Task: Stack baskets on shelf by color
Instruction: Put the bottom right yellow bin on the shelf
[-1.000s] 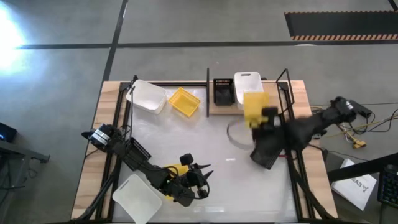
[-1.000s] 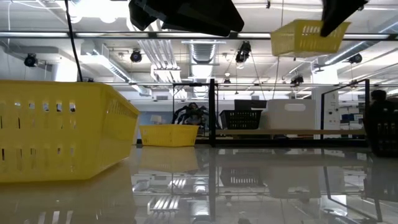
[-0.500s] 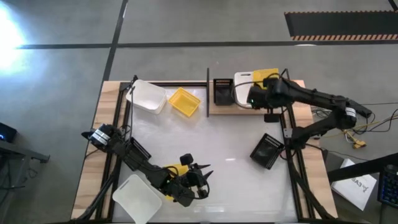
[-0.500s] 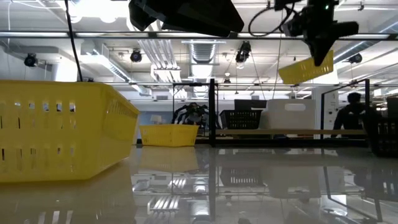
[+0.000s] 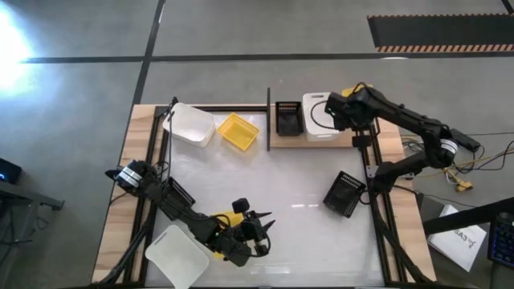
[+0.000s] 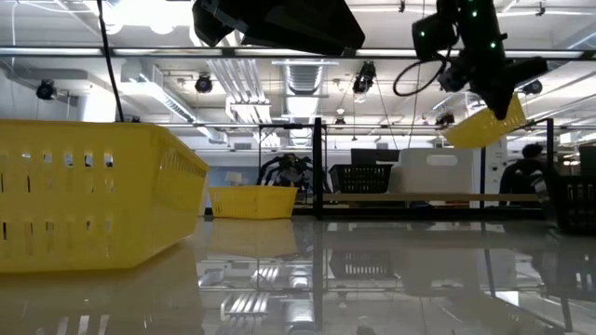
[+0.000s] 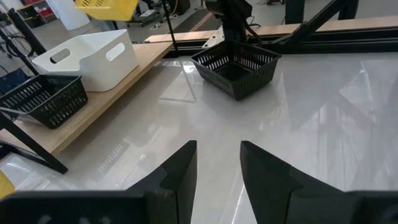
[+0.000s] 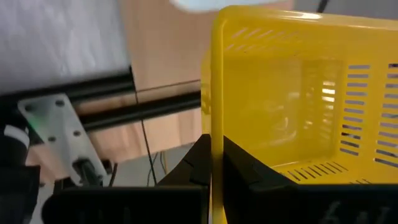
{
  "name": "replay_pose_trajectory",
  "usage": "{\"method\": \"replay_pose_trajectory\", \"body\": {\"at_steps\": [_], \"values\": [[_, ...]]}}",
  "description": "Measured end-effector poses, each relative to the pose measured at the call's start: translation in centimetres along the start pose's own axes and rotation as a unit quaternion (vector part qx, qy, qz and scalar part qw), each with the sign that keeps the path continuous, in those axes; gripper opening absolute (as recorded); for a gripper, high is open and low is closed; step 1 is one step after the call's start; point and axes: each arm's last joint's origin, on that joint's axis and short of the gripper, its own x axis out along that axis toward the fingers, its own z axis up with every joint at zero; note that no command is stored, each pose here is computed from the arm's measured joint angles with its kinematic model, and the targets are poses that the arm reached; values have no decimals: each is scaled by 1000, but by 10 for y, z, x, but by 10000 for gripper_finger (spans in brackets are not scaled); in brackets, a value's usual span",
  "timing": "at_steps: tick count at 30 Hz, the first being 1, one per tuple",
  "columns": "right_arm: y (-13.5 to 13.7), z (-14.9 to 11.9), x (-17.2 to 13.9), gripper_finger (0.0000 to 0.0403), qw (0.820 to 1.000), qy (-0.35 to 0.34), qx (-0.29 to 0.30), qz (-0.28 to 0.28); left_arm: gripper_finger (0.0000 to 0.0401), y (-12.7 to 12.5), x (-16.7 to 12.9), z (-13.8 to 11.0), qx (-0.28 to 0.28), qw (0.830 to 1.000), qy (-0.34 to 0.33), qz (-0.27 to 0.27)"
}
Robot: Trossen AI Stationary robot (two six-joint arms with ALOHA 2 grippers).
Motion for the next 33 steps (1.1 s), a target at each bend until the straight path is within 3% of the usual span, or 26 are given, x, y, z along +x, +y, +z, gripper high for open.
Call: {"method": "replay_pose_trajectory", "body": {"at_steps": [7, 17, 33], "values": [[6, 3, 28, 8, 999, 14, -27, 32, 107, 0, 0, 0, 0, 1000, 0, 0], [7, 10, 71, 8, 997, -28, -28, 68, 107, 0, 0, 0, 1, 1000, 0, 0], [8, 11, 94, 22, 996, -48, -17, 76, 107, 0, 0, 0, 1, 1000, 0, 0]]}}
